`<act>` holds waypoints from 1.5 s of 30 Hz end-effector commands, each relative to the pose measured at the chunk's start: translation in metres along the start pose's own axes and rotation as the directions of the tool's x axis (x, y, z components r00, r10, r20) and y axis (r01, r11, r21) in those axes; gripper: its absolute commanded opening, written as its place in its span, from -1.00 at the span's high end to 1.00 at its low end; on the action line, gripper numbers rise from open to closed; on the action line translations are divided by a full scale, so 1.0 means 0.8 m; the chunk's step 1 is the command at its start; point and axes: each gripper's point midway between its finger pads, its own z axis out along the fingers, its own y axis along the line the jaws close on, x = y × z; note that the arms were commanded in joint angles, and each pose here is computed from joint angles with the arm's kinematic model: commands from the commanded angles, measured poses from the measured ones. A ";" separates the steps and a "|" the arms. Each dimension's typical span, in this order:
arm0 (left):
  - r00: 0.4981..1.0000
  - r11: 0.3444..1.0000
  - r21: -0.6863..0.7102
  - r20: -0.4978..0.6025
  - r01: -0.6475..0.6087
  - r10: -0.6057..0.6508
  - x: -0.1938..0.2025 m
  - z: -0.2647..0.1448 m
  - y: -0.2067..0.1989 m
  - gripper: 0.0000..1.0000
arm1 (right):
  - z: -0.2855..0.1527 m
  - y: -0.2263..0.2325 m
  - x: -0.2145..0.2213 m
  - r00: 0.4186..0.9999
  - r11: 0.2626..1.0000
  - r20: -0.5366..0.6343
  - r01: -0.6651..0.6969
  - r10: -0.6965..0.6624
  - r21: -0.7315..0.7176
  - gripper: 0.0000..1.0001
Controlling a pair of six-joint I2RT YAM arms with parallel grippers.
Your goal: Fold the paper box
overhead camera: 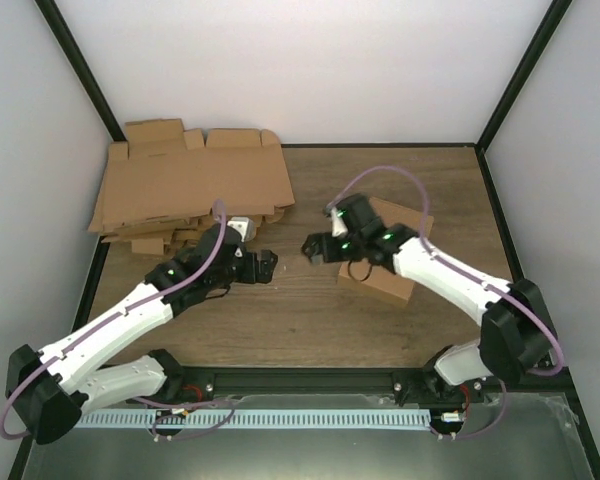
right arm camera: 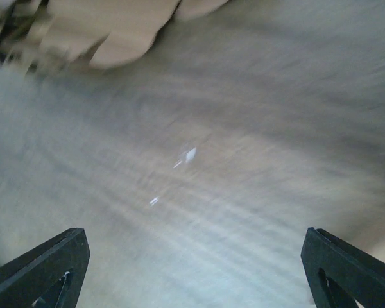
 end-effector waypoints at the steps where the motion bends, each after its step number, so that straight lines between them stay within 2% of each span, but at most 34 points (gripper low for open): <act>1: 0.998 0.999 -0.031 0.055 -0.012 0.014 -0.021 -0.018 0.010 -1.00 | 0.037 0.056 0.061 0.989 0.998 -0.138 0.043 -0.051 -0.055 -0.87; 4: 0.998 1.000 -0.023 0.066 -0.008 0.010 -0.023 -0.021 0.010 -1.00 | 0.067 0.048 0.093 0.975 0.999 -0.220 0.040 -0.039 0.001 -0.88; 7: 0.999 1.000 -0.025 0.052 -0.006 0.008 -0.019 -0.021 0.011 -1.00 | 0.085 -0.006 0.120 0.963 0.984 -0.269 0.023 0.026 0.177 -0.89; 10: 0.999 1.000 -0.027 0.046 -0.003 0.004 -0.013 -0.020 0.014 -1.00 | 0.081 -0.052 0.135 0.951 0.968 -0.286 -0.044 0.117 0.249 -0.89; 17: 0.999 1.000 -0.012 0.035 0.008 -0.007 -0.005 -0.017 0.015 -1.00 | 0.014 -0.146 0.110 0.962 0.925 -0.140 -0.178 0.236 0.336 -0.94; 22: 0.999 1.000 0.007 0.028 0.015 -0.015 -0.004 -0.014 0.011 -1.00 | -0.017 -0.135 0.103 0.954 0.922 -0.104 -0.238 0.281 0.306 -0.99; 28: 0.999 0.999 0.026 0.027 0.022 -0.023 -0.003 -0.013 0.006 -1.00 | -0.049 -0.147 0.136 0.842 0.775 -0.033 -0.480 0.539 0.410 -1.00; 32: 1.000 0.999 0.040 0.023 0.019 -0.020 -0.004 -0.014 0.002 -1.00 | -0.087 -0.178 0.148 0.743 0.601 0.163 -0.632 0.649 0.488 -0.97; 35: 1.000 0.999 0.049 0.022 0.019 -0.020 -0.004 -0.016 0.001 -1.00 | -0.099 -0.202 0.145 0.664 0.528 0.250 -0.726 0.705 0.441 -0.54; 36: 0.999 0.998 0.054 0.023 0.021 -0.023 -0.004 -0.017 0.000 -1.00 | -0.103 -0.211 0.142 0.635 0.502 0.272 -0.753 0.723 0.426 -0.24; 38: 0.999 0.998 0.064 0.020 0.025 -0.027 -0.001 -0.019 -0.001 -1.00 | -0.118 -0.226 0.133 0.587 0.450 0.327 -0.795 0.740 0.407 0.58; 39: 0.999 0.997 0.071 0.023 0.029 -0.030 -0.001 -0.022 -0.001 -1.00 | -0.128 -0.233 0.128 0.563 0.418 0.369 -0.814 0.740 0.404 0.88; 40: 0.999 0.997 0.076 0.024 0.031 -0.033 0.000 -0.023 -0.002 -1.00 | -0.136 -0.239 0.129 0.537 0.385 0.403 -0.832 0.741 0.401 0.98; 42: 0.999 0.996 0.085 0.032 0.036 -0.039 -0.001 -0.028 -0.003 -1.00 | -0.144 -0.249 0.138 0.479 0.318 0.455 -0.866 0.750 0.387 0.99; 44: 0.998 0.995 0.092 0.040 0.040 -0.044 -0.003 -0.031 -0.004 -1.00 | -0.152 -0.261 0.162 0.394 0.197 0.516 -0.897 0.760 0.394 0.99; 45: 0.998 0.994 0.096 0.041 0.042 -0.046 -0.003 -0.033 -0.005 -1.00 | -0.161 -0.268 0.172 0.331 0.113 0.572 -0.917 0.751 0.383 0.99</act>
